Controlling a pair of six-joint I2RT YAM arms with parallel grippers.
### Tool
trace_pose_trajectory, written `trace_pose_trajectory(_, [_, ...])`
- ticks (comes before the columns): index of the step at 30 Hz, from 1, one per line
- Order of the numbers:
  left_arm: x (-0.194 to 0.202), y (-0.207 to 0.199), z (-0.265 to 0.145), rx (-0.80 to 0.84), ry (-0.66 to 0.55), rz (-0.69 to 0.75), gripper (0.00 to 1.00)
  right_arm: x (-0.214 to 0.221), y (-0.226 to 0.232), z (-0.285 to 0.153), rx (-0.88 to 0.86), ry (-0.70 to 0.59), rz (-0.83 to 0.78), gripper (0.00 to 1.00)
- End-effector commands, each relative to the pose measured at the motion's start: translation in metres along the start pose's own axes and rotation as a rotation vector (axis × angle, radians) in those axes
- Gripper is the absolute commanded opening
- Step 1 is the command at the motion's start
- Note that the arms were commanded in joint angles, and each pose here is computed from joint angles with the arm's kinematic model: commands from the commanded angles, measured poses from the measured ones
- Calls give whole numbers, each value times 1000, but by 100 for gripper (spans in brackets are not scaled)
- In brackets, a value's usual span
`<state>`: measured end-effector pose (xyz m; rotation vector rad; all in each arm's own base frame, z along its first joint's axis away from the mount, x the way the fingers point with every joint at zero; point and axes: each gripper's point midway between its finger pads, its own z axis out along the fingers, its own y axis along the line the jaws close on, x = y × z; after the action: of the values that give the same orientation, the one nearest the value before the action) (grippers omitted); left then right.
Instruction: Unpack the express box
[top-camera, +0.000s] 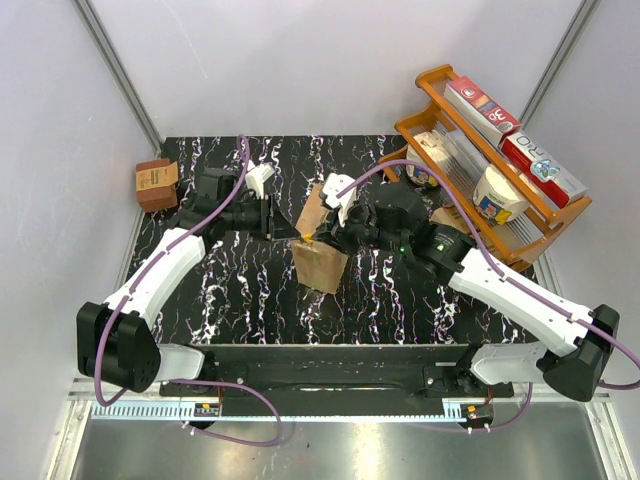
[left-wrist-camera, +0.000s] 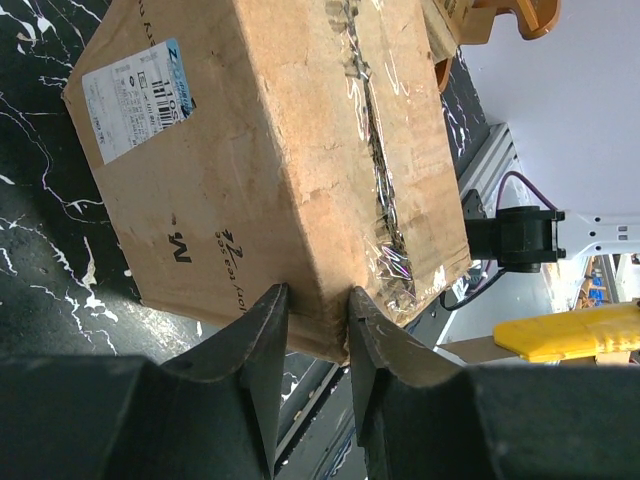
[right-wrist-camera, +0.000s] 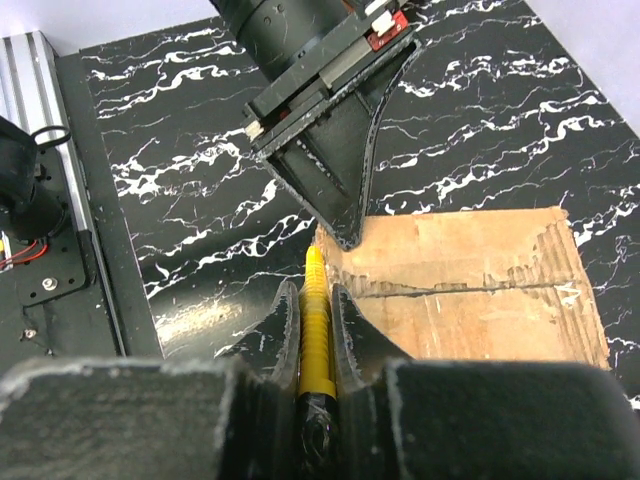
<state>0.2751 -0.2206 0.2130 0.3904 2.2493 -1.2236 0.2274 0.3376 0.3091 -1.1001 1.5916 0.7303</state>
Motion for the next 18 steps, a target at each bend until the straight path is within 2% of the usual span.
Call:
trace_pose_trajectory(1, [1, 11, 4, -59, 15, 22, 0, -22, -5, 7, 15, -84, -14, 0])
trace_pose_trajectory(18, [7, 20, 4, -99, 16, -1, 0, 23, -16, 14, 85, 27, -7, 0])
